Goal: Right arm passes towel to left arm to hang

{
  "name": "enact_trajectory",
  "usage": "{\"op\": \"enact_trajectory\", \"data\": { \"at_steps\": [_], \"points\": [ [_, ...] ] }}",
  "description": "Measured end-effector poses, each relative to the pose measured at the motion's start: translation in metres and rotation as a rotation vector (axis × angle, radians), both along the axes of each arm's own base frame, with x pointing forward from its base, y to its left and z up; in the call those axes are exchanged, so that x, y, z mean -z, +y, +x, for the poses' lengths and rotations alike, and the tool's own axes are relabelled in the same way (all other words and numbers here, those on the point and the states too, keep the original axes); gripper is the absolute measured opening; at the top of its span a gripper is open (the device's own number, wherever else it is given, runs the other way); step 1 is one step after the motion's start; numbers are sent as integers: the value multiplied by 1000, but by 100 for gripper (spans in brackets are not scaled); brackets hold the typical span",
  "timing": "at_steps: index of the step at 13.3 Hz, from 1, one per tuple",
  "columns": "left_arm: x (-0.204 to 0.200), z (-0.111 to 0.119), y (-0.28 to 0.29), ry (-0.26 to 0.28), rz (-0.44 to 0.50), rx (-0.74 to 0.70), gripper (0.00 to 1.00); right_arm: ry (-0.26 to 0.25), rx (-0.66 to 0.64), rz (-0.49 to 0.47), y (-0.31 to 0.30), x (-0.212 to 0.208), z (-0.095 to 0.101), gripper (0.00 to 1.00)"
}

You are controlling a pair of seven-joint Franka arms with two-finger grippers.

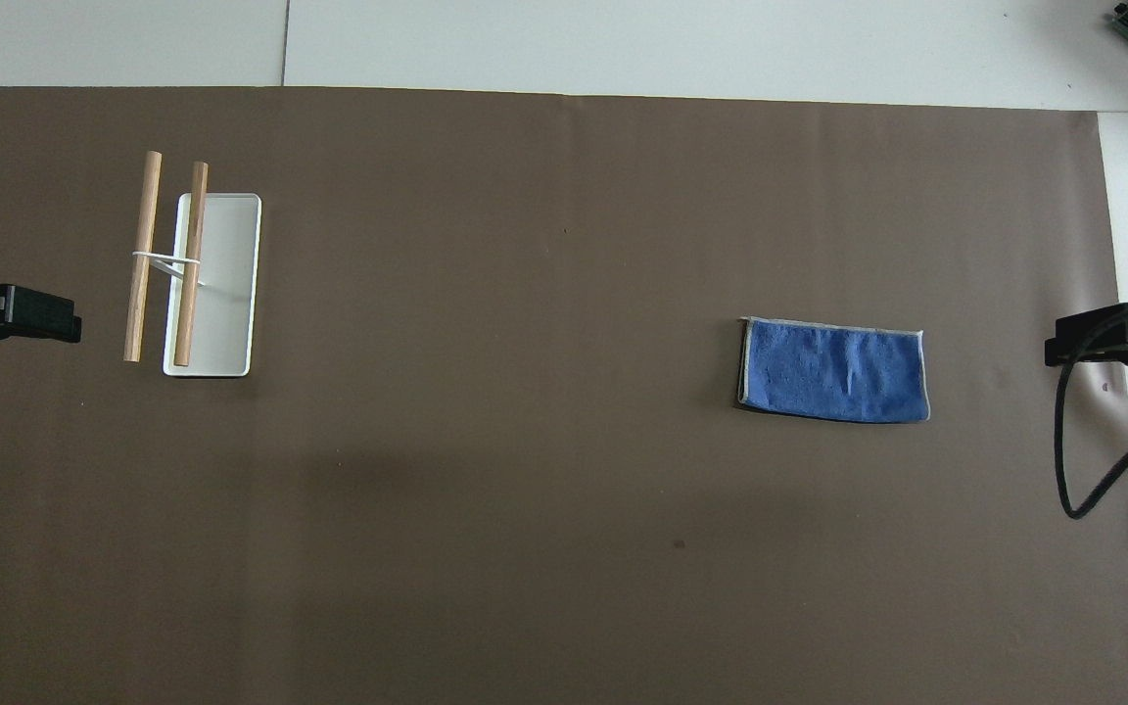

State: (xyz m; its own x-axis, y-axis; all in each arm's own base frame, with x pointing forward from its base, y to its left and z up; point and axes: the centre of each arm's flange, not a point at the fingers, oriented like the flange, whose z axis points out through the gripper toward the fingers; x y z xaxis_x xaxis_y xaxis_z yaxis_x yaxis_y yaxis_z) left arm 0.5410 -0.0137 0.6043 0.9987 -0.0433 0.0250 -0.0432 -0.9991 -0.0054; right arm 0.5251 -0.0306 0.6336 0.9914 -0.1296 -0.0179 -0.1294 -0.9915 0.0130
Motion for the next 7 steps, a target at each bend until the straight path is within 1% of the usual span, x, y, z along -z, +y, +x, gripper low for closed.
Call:
{"op": "enact_trajectory", "data": {
  "at_steps": [7],
  "points": [
    [0, 0, 0, 0, 0, 0, 100, 6, -16, 1, 3, 6, 0, 100]
  ]
}}
